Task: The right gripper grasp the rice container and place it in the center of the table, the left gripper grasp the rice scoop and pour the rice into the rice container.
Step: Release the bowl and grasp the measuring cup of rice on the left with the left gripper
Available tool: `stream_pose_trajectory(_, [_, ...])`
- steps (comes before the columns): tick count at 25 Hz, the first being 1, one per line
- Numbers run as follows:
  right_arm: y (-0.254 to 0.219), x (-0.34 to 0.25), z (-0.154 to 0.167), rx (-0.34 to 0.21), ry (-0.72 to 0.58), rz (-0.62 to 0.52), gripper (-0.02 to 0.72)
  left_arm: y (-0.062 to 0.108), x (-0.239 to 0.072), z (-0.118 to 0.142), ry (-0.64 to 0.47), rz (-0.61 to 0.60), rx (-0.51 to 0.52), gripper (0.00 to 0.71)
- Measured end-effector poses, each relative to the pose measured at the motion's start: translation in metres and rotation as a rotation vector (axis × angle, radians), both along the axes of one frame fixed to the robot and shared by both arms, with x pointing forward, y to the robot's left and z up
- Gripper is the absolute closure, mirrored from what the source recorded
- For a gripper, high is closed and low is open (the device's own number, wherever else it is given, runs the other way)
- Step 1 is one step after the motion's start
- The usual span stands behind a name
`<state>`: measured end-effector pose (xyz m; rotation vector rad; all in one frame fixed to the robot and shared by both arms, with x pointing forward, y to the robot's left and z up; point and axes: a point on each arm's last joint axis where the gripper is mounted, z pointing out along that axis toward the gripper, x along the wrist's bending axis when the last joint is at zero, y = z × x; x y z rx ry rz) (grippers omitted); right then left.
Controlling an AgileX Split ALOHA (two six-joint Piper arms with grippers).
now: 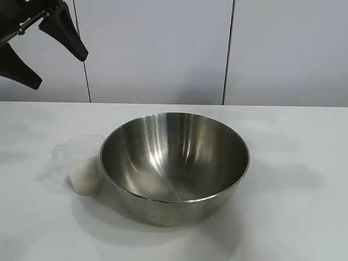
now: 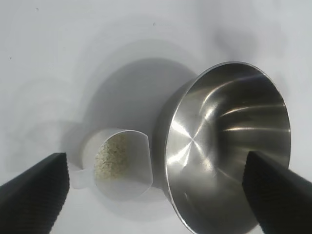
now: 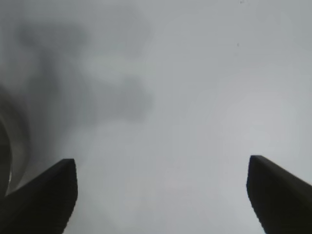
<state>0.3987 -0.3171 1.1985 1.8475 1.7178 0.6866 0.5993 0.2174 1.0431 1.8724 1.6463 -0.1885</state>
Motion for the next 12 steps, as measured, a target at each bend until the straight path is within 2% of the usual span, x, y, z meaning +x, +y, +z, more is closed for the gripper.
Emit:
stream_pose_trajectory(4, [0.009, -0.068, -0.024, -0.023, -0.109, -0.026, 0.066, 0.000, 0.000, 0.000, 0.000, 0.000, 0.000, 0.015])
stream_pose_trajectory(12, [0.018, -0.147, -0.115, -0.044, -0.189, -0.063, 0.066, 0.000, 0.000, 0.000, 0.000, 0.000, 0.000, 0.015])
